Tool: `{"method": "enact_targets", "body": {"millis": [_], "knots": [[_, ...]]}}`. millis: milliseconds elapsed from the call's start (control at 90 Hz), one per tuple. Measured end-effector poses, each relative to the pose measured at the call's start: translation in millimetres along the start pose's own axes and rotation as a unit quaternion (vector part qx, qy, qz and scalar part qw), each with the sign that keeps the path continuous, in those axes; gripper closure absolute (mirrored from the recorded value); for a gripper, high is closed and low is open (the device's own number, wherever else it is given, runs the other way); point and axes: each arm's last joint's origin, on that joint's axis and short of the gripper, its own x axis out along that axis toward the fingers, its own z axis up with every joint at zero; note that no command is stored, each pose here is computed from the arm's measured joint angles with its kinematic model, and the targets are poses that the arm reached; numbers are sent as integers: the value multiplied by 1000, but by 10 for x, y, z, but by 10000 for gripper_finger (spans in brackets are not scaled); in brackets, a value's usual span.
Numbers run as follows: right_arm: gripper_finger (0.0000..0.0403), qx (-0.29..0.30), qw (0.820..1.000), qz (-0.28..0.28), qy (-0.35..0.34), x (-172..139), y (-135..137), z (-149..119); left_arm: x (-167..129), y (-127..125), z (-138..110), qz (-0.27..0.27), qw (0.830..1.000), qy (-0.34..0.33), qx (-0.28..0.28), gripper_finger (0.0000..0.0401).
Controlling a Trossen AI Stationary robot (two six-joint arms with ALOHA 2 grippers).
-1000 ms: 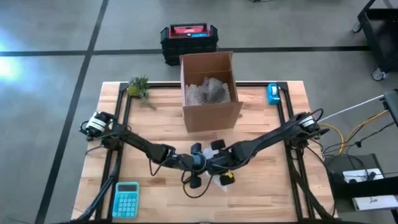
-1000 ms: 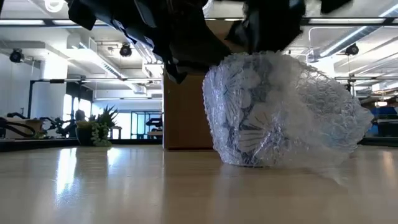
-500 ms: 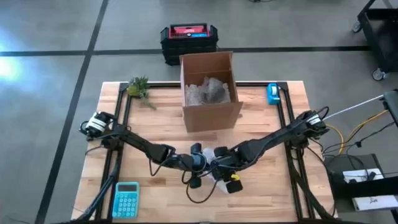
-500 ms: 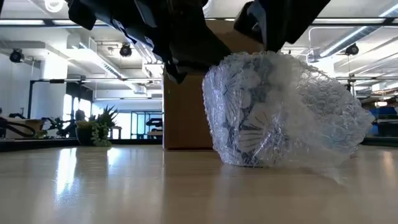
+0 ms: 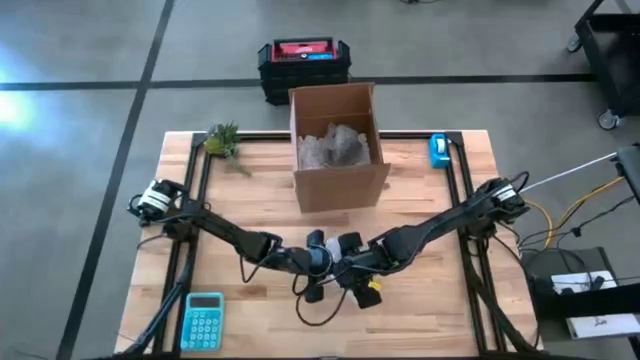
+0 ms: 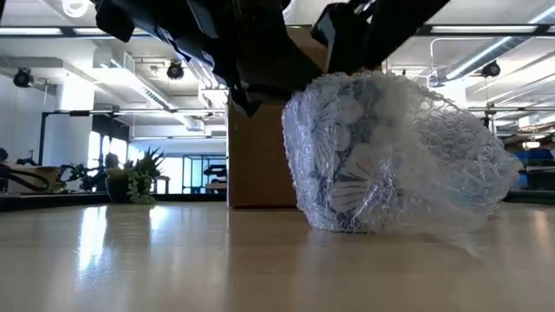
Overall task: Wrap mug
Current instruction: Put the wrapped white mug into the cardboard box
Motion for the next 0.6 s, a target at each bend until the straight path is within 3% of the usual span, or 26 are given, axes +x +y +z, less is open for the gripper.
{"method": "enact_targets", "body": {"millis": [178,356,600], "knots": [[130,3,999,-5,44,341,15,-63,-1,0,6,-1,1000,-3,-1,379],[158,2,998,-12,64,501,19,-90,-1,-3,4,-1,1000,-2,0,379],[273,1,997,-14,73,528,23,-110,-11,-3,14,-2,1000,-3,-1,379]]}}
